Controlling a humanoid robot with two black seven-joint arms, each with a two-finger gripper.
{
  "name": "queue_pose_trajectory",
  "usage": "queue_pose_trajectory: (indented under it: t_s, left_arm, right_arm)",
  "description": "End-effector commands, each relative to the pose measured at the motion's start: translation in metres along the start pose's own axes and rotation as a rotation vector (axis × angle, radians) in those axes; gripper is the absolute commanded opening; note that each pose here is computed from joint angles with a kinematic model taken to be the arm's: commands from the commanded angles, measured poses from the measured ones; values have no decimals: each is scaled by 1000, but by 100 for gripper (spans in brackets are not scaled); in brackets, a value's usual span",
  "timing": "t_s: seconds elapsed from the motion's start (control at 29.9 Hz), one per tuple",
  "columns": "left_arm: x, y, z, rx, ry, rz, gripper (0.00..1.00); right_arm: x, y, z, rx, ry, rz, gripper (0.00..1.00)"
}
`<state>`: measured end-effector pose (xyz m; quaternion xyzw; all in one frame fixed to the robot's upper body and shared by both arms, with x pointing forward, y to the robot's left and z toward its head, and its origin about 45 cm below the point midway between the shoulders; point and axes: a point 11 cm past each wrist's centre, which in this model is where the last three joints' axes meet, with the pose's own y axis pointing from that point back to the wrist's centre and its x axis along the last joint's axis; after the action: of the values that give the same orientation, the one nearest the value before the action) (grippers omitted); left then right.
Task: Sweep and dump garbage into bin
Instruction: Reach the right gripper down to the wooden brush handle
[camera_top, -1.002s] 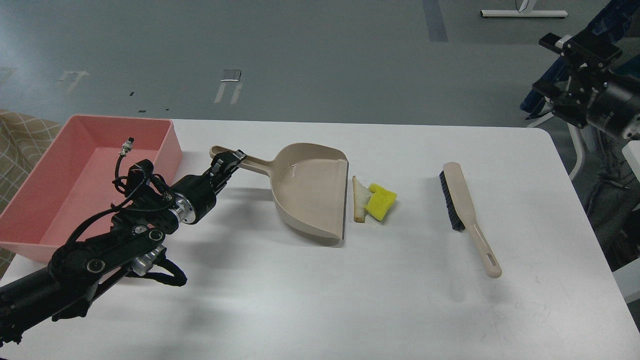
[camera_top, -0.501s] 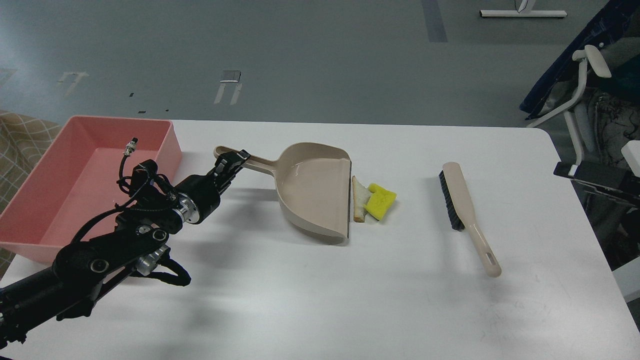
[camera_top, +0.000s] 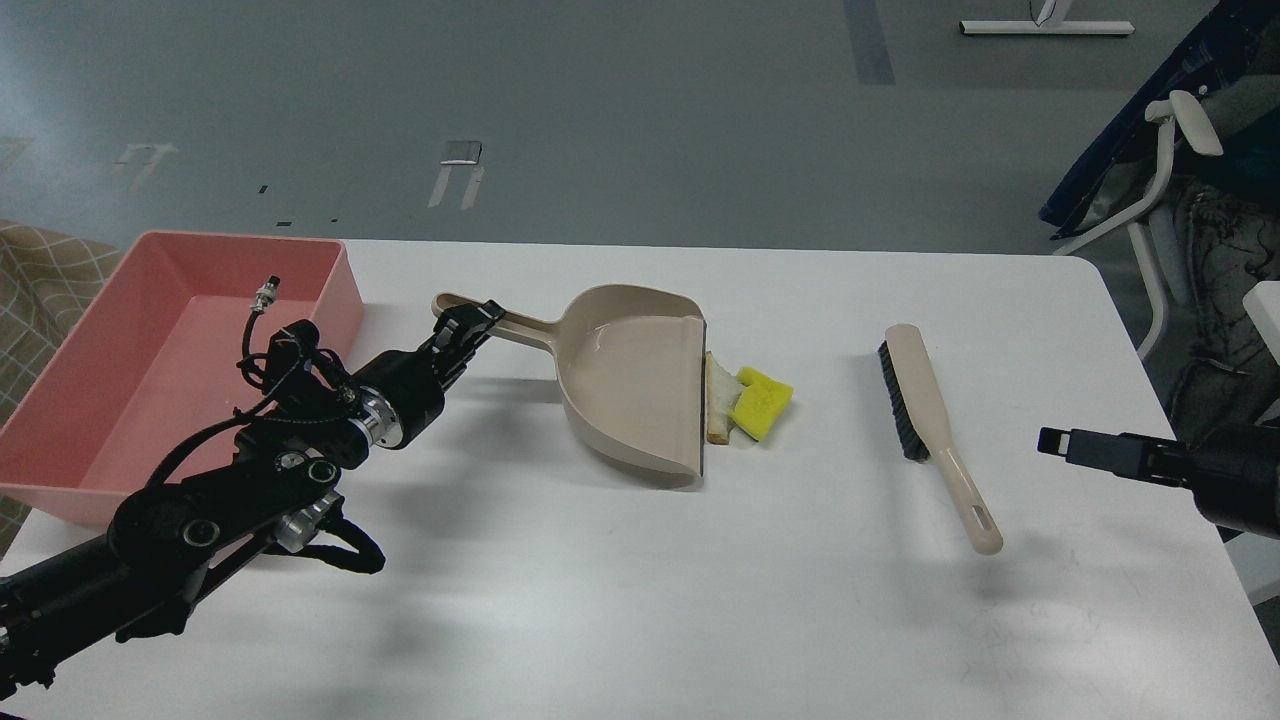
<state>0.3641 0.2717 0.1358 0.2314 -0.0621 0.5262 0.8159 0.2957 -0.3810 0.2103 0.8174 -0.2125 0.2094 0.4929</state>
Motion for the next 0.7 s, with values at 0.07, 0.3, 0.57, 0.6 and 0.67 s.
queue_pose_trajectory:
  t_s: [0.07,0.3,0.57,0.6,0.67]
  left_arm:
    - [1,1,2,-3,-2,-1,0]
    - [-2,1,2,-7,0,-6,0]
    - [-2,1,2,-7,0,-6,0]
    - [-1,0,3,-8,2,-5,0]
    - [-1,1,2,-7,1,-4,0]
  right_arm:
    - [-7,-12,-11,35,-4,-20,100]
    - [-13,-23,-13,11,-9,-35,90]
    - [-28,-34,-18,16,-11,-79,67]
    - [-29,-35,-18,16,-11,-80,67]
    - [-29,-38,-21,16,-11,-80,67]
